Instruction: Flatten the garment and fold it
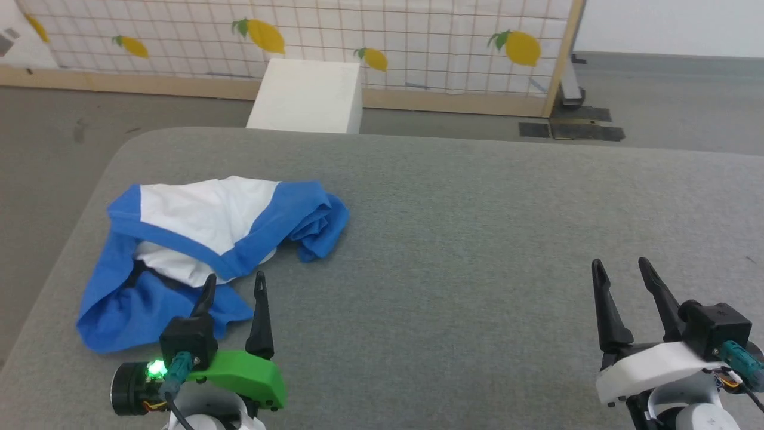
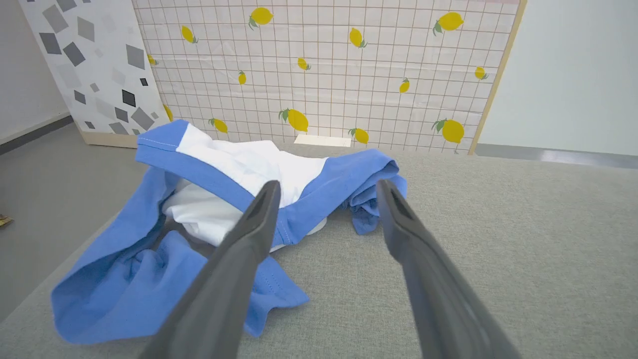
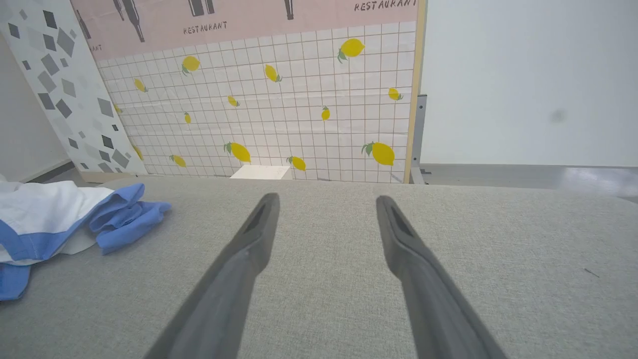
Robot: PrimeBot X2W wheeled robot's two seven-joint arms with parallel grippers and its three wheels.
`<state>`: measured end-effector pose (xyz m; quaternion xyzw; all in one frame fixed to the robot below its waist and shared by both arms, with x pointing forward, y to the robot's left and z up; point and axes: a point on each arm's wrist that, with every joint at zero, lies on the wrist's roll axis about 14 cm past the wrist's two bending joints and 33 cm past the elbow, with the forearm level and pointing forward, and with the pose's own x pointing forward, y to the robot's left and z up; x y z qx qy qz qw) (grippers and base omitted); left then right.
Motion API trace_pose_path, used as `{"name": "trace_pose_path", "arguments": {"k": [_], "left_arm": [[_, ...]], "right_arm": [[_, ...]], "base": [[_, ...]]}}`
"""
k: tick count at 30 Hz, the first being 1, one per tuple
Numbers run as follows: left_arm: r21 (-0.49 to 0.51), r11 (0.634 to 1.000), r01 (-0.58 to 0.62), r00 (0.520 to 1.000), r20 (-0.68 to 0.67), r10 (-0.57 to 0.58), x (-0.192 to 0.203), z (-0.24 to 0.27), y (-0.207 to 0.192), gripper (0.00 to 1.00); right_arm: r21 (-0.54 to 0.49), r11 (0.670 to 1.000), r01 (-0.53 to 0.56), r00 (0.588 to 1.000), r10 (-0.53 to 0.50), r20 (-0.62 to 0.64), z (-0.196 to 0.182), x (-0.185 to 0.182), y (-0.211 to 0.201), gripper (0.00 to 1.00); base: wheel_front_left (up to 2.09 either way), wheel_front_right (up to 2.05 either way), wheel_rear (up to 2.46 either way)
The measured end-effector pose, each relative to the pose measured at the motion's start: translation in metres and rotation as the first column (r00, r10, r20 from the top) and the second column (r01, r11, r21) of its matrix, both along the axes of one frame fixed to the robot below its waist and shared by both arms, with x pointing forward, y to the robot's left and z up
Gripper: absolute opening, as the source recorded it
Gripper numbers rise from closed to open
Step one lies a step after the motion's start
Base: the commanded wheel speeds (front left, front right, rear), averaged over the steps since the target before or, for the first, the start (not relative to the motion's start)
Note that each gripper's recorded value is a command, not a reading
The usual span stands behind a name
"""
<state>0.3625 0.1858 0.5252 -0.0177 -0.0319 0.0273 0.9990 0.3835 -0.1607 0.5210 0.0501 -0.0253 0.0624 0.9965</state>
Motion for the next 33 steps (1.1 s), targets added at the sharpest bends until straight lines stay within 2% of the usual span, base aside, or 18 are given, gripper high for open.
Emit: {"name": "trace_pose_path", "arguments": {"k": [10,13,23,33], "left_arm": [[-0.011,0.992,-0.126,0.992,0.016,0.126,-0.023,0.001,0.037,1.0],[-0.017,0.982,-0.189,0.982,0.024,0.19,-0.037,0.002,0.055,1.0],[-0.018,0.956,-0.292,0.956,0.019,0.293,-0.065,-0.002,0.083,1.0],[-0.025,0.928,-0.372,0.927,0.031,0.373,-0.09,-0.003,0.103,1.0]], "right_arm": [[0.015,0.995,-0.101,0.995,0.101,-0.002,-0.005,0.012,0.036,1.0],[0.019,0.987,-0.158,0.987,0.159,-0.009,-0.009,0.018,0.057,1.0],[0.054,0.963,-0.265,0.963,0.267,-0.031,-0.019,0.025,0.098,1.0],[0.079,0.938,-0.339,0.939,0.343,-0.04,-0.025,0.025,0.128,1.0]], "base": [[0.0,0.0,0.0],[0.0,0.0,0.0],[0.0,0.0,0.0],[0.0,0.0,0.0]]}}
